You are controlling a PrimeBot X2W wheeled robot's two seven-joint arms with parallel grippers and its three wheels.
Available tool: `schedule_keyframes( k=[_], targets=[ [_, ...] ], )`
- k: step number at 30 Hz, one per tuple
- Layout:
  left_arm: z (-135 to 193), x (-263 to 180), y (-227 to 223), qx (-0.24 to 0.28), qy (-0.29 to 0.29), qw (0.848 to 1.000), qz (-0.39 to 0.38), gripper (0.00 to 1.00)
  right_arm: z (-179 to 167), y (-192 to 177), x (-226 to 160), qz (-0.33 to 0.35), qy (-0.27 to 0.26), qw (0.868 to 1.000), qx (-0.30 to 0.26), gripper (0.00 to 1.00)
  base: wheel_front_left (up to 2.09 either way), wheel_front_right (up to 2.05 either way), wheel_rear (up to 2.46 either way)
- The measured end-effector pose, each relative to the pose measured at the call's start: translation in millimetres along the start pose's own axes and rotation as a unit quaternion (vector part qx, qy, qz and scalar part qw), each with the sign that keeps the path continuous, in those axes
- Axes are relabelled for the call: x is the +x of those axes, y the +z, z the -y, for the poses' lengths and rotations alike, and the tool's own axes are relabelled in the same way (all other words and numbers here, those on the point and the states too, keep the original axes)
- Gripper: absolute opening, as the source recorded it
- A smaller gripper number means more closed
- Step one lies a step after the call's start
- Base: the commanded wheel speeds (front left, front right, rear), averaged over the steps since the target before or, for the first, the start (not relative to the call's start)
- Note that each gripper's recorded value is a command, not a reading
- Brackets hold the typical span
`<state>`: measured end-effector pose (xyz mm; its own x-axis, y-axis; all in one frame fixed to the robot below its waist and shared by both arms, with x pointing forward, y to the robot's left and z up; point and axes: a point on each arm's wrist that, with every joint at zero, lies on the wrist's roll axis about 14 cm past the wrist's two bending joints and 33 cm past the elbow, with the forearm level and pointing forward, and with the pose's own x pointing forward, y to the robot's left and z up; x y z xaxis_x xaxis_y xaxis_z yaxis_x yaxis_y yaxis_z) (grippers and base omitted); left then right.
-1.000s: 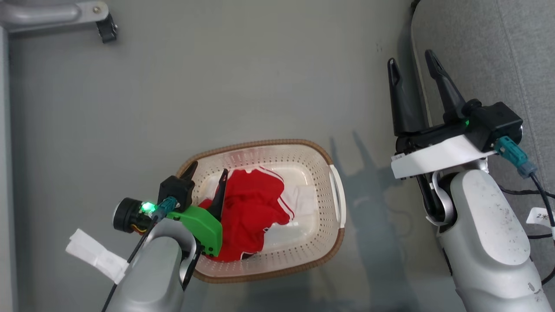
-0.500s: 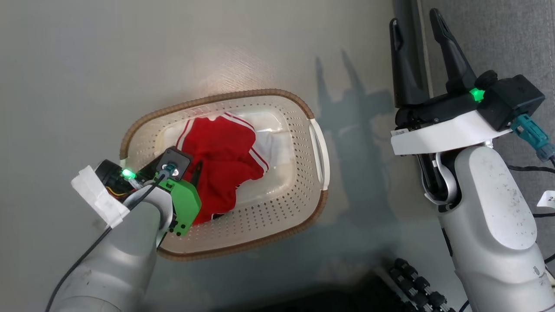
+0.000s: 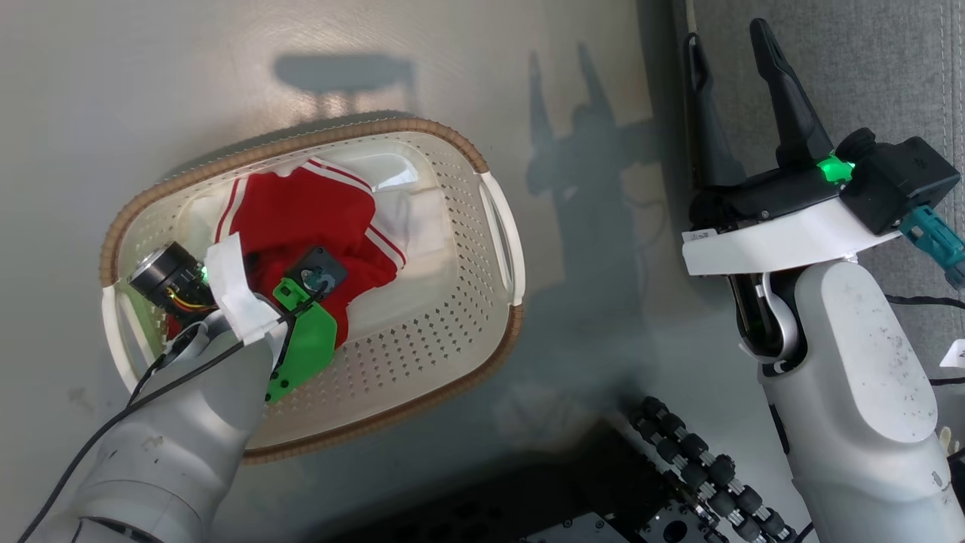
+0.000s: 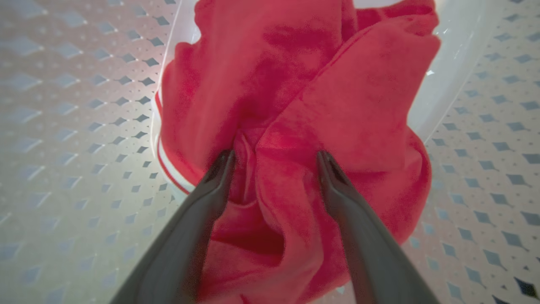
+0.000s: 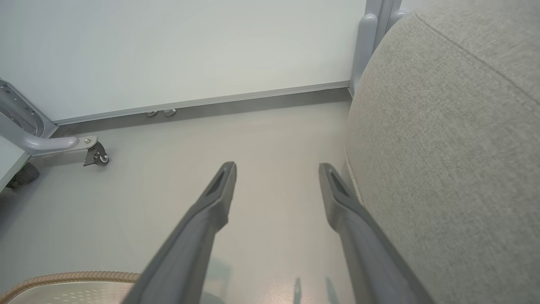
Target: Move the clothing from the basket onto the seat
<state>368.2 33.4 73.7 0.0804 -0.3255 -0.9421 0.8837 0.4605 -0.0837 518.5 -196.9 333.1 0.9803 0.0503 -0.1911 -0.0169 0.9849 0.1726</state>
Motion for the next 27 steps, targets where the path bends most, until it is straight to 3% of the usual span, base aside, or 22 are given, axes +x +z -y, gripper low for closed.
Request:
schedule_keyframes(
  k=[6,11,12,13,14,21,27],
  targets=[
    [5.0,10.9,-10.2,0.088,-0.002,0.995,-0.043,1.0,10.5,-10.6,-6.1,-0.015,-0.015,1.0,-0.002,1.0,0.0,0.0,0.0],
    [5.1,16.1,-12.6,0.13,-0.002,0.99,-0.061,1.0,11.8,-15.5,-5.7,-0.019,-0.016,1.0,-0.002,1.0,0.0,0.0,0.0],
    [5.8,16.5,-13.6,0.133,-0.002,0.989,-0.065,0.78,12.2,-15.9,-5.6,-0.019,-0.016,1.0,-0.002,1.0,0.0,0.0,0.0],
    [6.2,16.5,-15.4,0.134,-0.002,0.988,-0.072,0.65,12.3,-15.8,-5.2,-0.018,-0.016,1.0,-0.002,1.0,0.0,0.0,0.0],
    [6.5,16.5,-17.5,0.135,-0.002,0.988,-0.079,0.0,12.7,-16.2,-5.0,-0.018,-0.017,1.0,-0.002,1.0,0.0,0.0,0.0],
    [5.4,14.5,-18.8,0.109,-0.001,0.99,-0.088,0.0,14.6,-16.1,-4.4,-0.017,-0.021,1.0,0.002,1.0,0.0,0.0,0.0],
    [11.1,3.3,20.4,0.07,0.001,0.997,-0.03,0.0,12.1,-4.6,-4.1,-0.007,-0.018,1.0,-0.003,1.0,0.0,0.0,0.0]
  ],
)
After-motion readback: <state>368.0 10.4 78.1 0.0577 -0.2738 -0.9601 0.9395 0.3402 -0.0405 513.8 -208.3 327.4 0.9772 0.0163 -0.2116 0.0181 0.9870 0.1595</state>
